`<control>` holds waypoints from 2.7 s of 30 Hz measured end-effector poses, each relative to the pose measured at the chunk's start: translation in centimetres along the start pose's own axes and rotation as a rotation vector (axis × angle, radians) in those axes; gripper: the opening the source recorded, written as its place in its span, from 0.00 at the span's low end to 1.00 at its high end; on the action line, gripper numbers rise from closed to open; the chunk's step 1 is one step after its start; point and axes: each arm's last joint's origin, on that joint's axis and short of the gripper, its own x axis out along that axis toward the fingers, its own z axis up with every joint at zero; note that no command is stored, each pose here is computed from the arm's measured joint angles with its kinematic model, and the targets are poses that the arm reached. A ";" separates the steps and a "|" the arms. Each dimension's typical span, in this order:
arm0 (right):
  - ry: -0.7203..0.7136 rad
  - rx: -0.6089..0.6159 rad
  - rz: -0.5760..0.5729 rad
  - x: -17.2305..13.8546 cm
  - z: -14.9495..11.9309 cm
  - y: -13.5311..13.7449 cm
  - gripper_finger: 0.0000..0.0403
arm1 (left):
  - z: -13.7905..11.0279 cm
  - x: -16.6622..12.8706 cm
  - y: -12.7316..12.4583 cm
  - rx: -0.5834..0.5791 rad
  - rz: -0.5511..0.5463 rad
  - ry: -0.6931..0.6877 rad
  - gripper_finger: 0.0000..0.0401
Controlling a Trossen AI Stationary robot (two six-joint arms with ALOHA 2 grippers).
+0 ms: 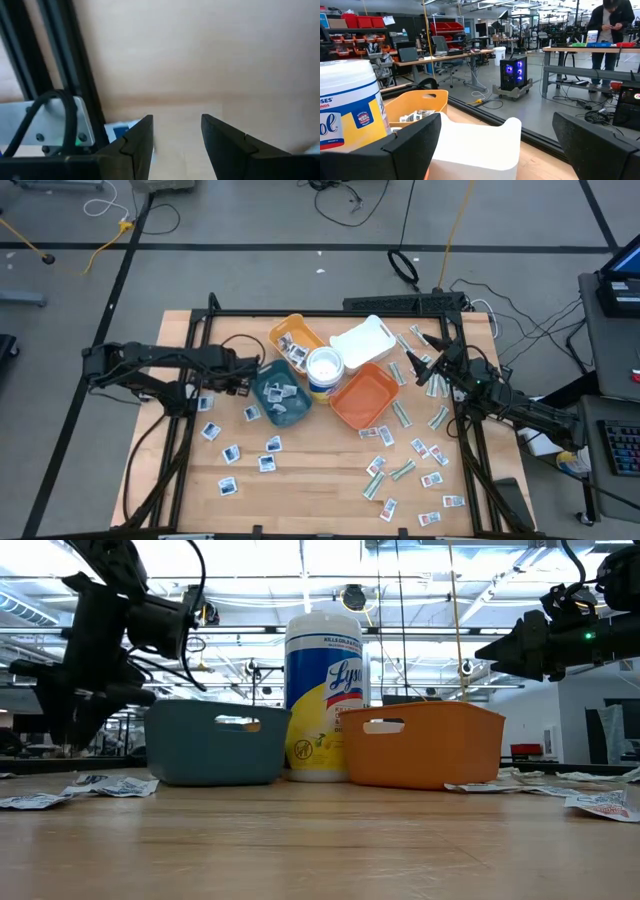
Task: Pick & Place First Aid Supplies
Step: Put the blue pad into the blue bin
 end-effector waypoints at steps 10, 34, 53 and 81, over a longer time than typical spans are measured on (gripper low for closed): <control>0.000 0.000 0.000 0.0 0.0 0.0 0.94 | 1.6 -0.3 1.3 -0.185 -0.021 -0.041 0.43; 0.000 0.000 0.000 0.0 0.0 0.0 0.94 | 5.0 4.6 0.8 -1.000 0.152 0.122 0.43; 0.000 0.000 0.000 0.0 0.0 0.0 0.94 | 1.5 3.6 0.2 -1.420 0.315 0.132 0.43; 0.000 0.000 0.000 0.0 0.0 0.0 0.94 | -0.9 5.9 0.6 -1.274 0.212 -0.064 0.38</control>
